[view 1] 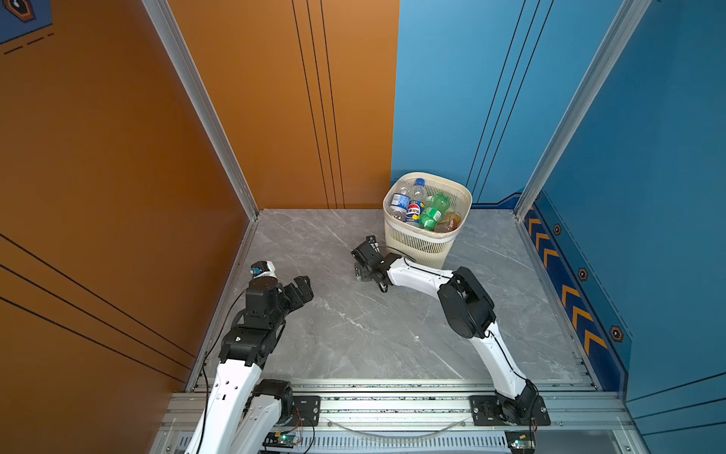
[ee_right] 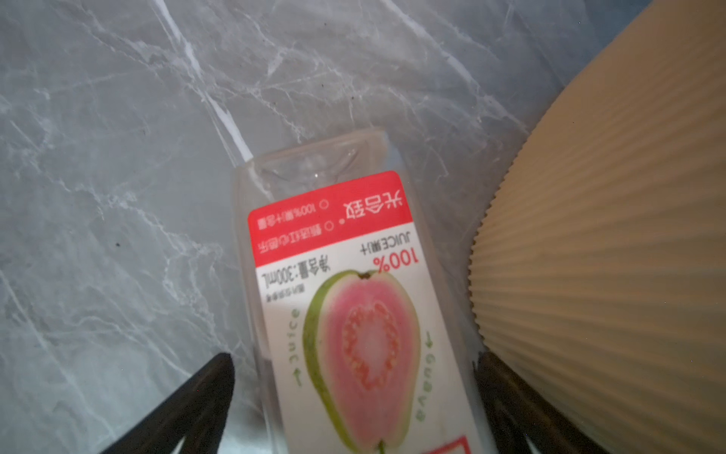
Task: Put the plastic bottles in the bin
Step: 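Withdraw the left arm while the right gripper reaches and grasps the guava juice bottle, then lift the guava juice bottle with the right gripper over the bin and release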
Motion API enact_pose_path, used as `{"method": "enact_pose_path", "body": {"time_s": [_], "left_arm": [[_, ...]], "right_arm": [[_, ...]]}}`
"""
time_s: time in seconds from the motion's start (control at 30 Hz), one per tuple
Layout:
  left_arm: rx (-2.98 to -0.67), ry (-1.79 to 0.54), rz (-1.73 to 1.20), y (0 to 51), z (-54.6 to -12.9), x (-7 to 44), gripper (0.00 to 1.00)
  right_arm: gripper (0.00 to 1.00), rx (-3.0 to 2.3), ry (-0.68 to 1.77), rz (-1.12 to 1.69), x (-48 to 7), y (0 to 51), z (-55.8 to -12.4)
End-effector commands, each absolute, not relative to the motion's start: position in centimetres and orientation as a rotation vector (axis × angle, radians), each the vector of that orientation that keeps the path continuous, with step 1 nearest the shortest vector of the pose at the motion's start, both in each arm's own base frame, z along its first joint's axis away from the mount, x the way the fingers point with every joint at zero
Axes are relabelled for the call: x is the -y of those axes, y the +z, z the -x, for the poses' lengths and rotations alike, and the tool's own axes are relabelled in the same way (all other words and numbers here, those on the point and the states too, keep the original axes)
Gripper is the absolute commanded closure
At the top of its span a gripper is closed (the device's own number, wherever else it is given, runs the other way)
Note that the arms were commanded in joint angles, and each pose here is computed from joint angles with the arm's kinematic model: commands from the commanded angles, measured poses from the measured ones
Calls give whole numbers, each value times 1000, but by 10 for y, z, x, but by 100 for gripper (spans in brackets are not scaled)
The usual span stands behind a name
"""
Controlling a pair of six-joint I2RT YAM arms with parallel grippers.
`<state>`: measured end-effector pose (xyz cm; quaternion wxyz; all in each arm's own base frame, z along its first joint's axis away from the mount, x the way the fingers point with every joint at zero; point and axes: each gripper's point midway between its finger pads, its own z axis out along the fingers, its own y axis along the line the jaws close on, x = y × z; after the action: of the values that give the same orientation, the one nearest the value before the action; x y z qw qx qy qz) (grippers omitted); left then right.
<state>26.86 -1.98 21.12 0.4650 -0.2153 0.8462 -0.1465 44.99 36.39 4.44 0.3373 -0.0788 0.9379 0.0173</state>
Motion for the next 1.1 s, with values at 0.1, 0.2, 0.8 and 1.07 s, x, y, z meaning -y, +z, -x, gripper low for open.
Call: {"method": "enact_pose_path", "body": {"time_s": [0.1, 0.2, 0.8, 1.07], "left_arm": [[-2103, -372, 548, 202, -266, 19, 2], [-2104, -374, 550, 201, -265, 19, 2], [-2040, -410, 531, 216, -259, 19, 2], [-2018, -450, 503, 220, -264, 25, 2]], "right_arm": [[15, -2473, 63, 262, -370, 37, -457], [25, -2473, 82, 274, -376, 38, -457], [44, -2140, 340, 335, -400, 249, -399], [44, -1944, 388, 286, -344, 360, -346]]}}
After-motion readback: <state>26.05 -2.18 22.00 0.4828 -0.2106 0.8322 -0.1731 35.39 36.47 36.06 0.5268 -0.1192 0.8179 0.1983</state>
